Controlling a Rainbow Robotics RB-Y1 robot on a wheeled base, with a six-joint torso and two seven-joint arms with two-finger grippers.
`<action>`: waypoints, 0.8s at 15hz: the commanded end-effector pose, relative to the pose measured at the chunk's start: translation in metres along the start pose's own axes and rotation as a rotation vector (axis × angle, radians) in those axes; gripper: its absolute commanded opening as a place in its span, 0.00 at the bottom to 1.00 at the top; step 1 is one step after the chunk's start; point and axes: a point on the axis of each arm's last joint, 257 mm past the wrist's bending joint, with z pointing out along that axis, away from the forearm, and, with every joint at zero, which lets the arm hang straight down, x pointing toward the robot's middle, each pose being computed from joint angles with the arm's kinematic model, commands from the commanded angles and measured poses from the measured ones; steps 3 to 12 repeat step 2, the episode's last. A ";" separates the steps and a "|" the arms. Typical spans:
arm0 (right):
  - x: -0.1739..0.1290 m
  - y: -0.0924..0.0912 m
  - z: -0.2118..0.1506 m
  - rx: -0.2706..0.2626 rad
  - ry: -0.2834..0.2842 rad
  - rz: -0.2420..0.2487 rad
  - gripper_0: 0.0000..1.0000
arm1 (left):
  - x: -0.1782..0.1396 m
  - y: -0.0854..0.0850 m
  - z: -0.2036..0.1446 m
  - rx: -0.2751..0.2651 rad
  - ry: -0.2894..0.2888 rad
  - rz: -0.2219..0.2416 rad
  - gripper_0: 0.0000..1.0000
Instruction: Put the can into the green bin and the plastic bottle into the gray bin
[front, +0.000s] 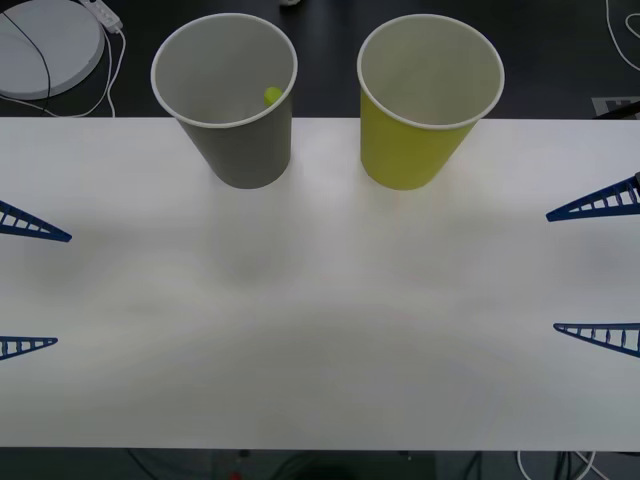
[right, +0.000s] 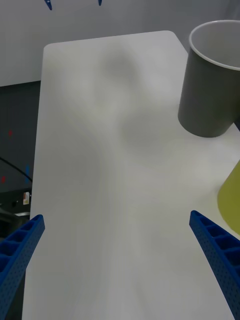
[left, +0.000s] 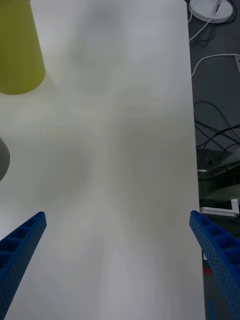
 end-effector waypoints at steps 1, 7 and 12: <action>0.000 0.000 0.000 0.002 0.000 0.000 1.00 | 0.000 0.000 0.000 0.000 0.000 0.000 1.00; 0.000 0.000 0.000 0.002 0.000 0.000 1.00 | 0.000 0.000 0.000 0.000 0.000 0.000 1.00; 0.000 0.000 0.000 0.002 0.000 0.000 1.00 | 0.000 0.000 0.000 0.000 0.000 0.000 1.00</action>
